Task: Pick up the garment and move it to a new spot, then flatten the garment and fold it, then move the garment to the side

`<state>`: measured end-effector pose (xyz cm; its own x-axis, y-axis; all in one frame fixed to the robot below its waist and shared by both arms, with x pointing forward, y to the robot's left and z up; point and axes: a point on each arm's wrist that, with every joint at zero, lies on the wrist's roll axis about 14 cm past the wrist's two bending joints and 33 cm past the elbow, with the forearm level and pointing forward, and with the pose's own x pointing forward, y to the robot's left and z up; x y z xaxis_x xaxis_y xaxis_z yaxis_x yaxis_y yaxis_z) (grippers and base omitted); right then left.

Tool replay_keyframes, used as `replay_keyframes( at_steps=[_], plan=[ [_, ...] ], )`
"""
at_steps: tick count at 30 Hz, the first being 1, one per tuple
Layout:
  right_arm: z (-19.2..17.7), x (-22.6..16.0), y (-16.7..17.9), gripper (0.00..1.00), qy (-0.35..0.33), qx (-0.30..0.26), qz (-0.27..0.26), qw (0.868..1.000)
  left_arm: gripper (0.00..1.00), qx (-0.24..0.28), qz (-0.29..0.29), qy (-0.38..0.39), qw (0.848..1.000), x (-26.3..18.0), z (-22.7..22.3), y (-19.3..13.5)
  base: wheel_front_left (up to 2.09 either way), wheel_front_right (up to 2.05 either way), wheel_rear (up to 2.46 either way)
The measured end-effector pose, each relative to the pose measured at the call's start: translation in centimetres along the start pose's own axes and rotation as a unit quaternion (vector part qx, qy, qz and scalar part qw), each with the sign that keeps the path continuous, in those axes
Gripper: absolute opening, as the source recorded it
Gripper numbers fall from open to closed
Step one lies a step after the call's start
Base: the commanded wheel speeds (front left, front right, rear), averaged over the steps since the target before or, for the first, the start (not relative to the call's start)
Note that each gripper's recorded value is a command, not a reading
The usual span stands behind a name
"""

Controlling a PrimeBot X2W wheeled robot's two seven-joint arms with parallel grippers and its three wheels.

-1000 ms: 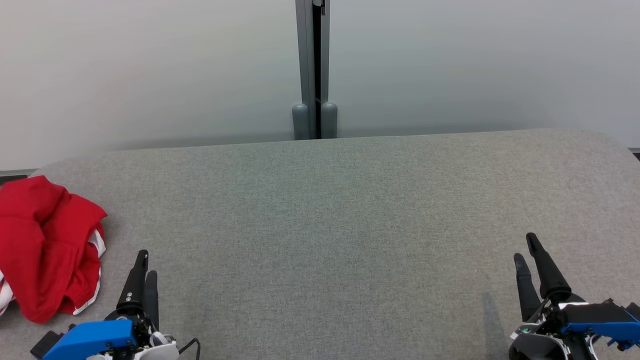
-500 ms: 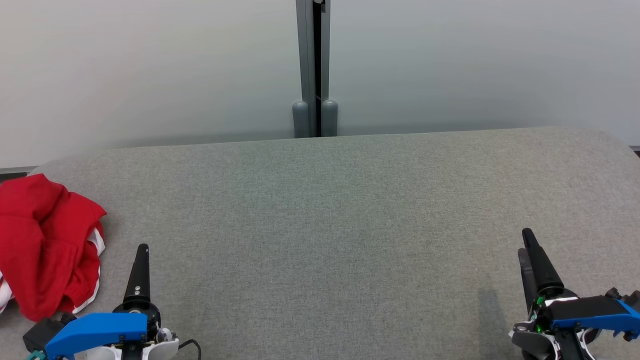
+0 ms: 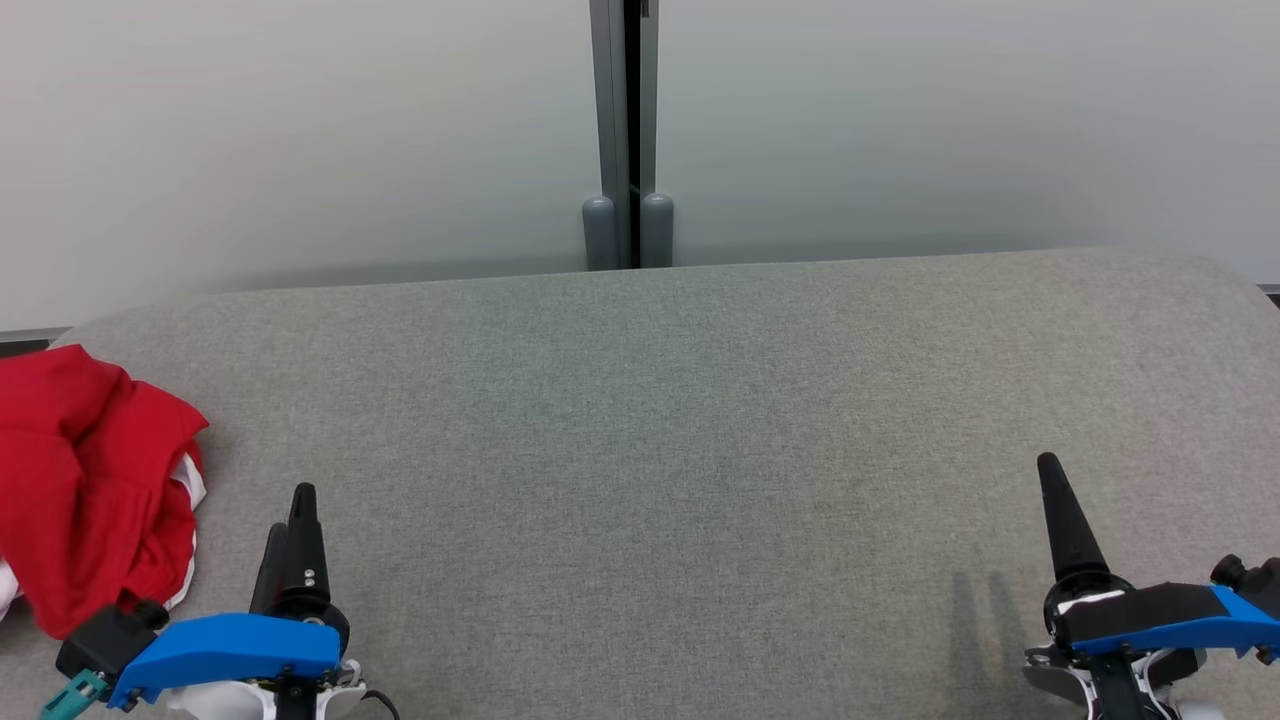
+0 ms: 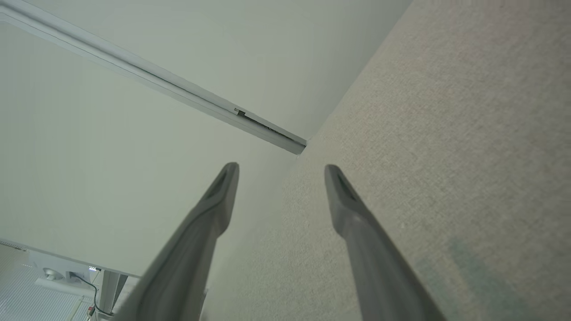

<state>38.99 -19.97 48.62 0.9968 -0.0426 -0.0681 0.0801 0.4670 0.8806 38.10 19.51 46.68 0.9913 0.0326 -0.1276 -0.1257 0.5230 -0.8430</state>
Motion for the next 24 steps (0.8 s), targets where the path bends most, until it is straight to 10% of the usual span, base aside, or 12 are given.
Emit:
replay_keyframes(
  at_steps=[24],
  plan=[
    [-0.5,0.3,-0.3,1.00,0.000,-0.210,0.002,0.978,1.00,0.191,0.006,0.009,0.981,0.1,-1.1,0.5,0.00,0.00,0.00]
  ],
)
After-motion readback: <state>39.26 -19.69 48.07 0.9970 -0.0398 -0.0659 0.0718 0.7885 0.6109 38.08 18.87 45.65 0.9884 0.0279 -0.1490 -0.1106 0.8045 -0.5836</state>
